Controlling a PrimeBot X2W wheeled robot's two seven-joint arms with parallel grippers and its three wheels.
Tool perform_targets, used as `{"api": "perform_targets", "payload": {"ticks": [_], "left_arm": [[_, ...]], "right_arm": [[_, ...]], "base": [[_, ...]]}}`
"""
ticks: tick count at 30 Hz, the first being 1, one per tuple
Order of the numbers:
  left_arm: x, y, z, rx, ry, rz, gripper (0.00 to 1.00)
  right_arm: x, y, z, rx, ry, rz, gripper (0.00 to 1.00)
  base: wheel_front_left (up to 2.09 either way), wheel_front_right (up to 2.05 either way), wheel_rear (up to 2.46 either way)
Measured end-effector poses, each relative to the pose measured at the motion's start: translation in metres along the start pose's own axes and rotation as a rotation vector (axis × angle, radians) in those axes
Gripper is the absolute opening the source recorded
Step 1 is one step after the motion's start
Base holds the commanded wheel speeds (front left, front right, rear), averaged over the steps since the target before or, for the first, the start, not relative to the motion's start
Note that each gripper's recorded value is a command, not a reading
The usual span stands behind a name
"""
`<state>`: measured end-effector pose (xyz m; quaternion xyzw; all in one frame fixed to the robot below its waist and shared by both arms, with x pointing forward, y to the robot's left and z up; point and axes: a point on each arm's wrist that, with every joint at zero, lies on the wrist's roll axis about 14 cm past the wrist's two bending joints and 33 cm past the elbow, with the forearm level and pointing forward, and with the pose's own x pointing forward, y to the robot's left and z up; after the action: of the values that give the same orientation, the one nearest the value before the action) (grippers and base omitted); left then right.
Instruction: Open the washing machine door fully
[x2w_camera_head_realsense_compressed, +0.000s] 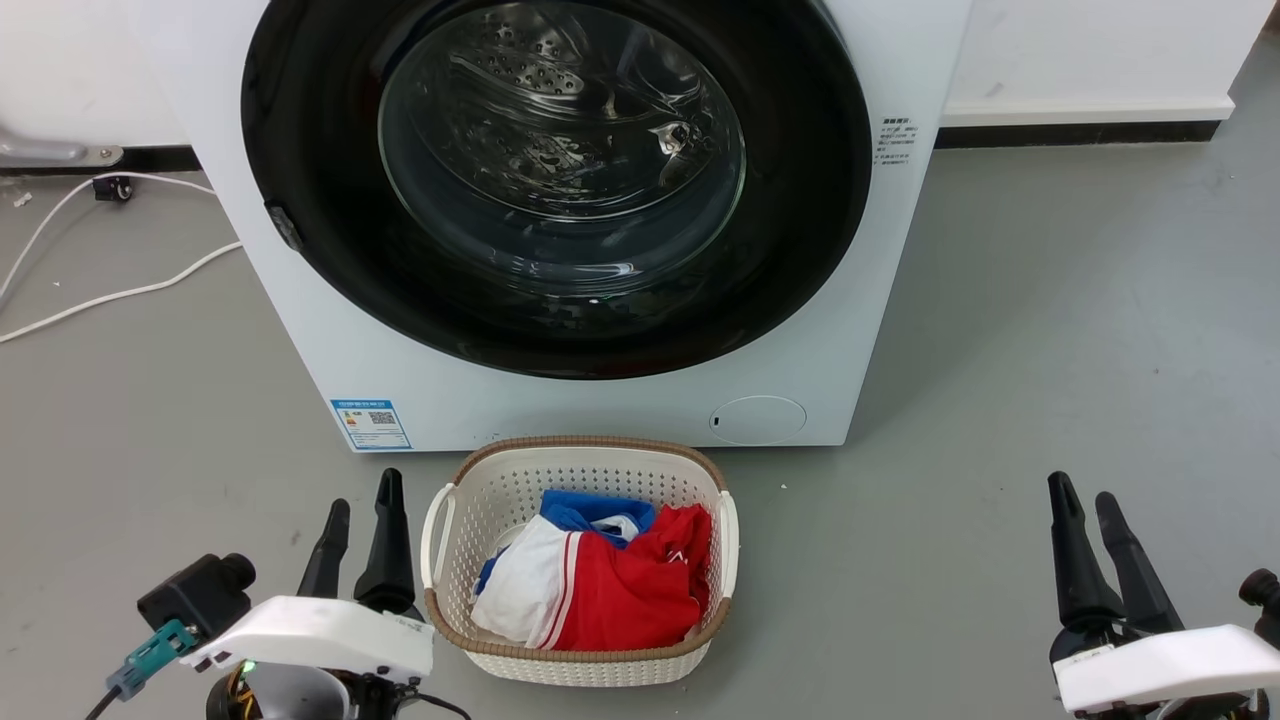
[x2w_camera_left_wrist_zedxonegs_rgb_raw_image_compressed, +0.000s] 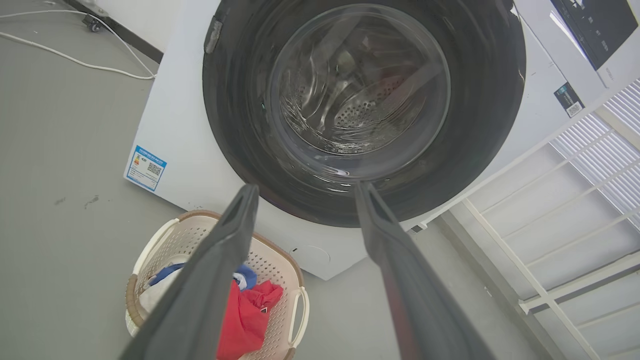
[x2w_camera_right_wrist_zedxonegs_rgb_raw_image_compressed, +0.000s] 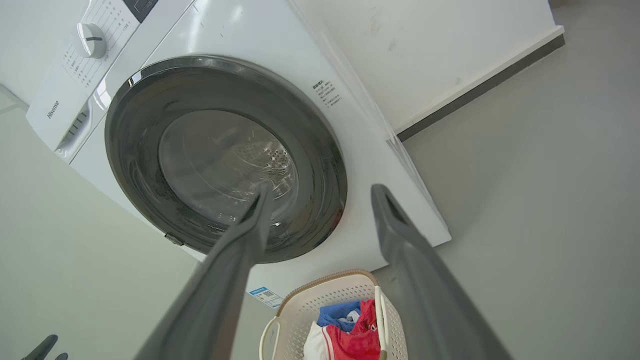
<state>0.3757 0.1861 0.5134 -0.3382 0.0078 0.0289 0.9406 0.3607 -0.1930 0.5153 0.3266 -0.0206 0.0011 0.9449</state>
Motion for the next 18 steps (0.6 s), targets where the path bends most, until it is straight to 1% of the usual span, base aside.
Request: {"api": "perform_targets", "payload": {"ticks": [6,7,8,18], "left_arm": [[-0.0016,-0.0046,0.0002,0.095,-0.009,-0.012,1.00],[-0.0025,-0.0053,-0.0002,0.127,-0.010,-0.015,1.00],[-0.0025,-0.0053,-0.0002,0.127,-0.010,-0.015,1.00],[-0.0063,-0.0108,0.0002,0.260,-0.033,-0.031,1.00]], "right_arm": [[-0.0028,0.0003,0.0011,-0.092,-0.006,0.005,1.00],[-0.0034,0.0011,0.0018,-0.123,-0.011,0.009,1.00],[-0.0034,0.0011,0.0018,-0.123,-0.011,0.009,1.00],[-0.0069,0.0053,0.0037,-0.248,-0.025,0.030,1.00]], "base": [[0.00,0.00,0.00],[0.00,0.00,0.00],[0.00,0.00,0.00],[0.00,0.00,0.00]]}}
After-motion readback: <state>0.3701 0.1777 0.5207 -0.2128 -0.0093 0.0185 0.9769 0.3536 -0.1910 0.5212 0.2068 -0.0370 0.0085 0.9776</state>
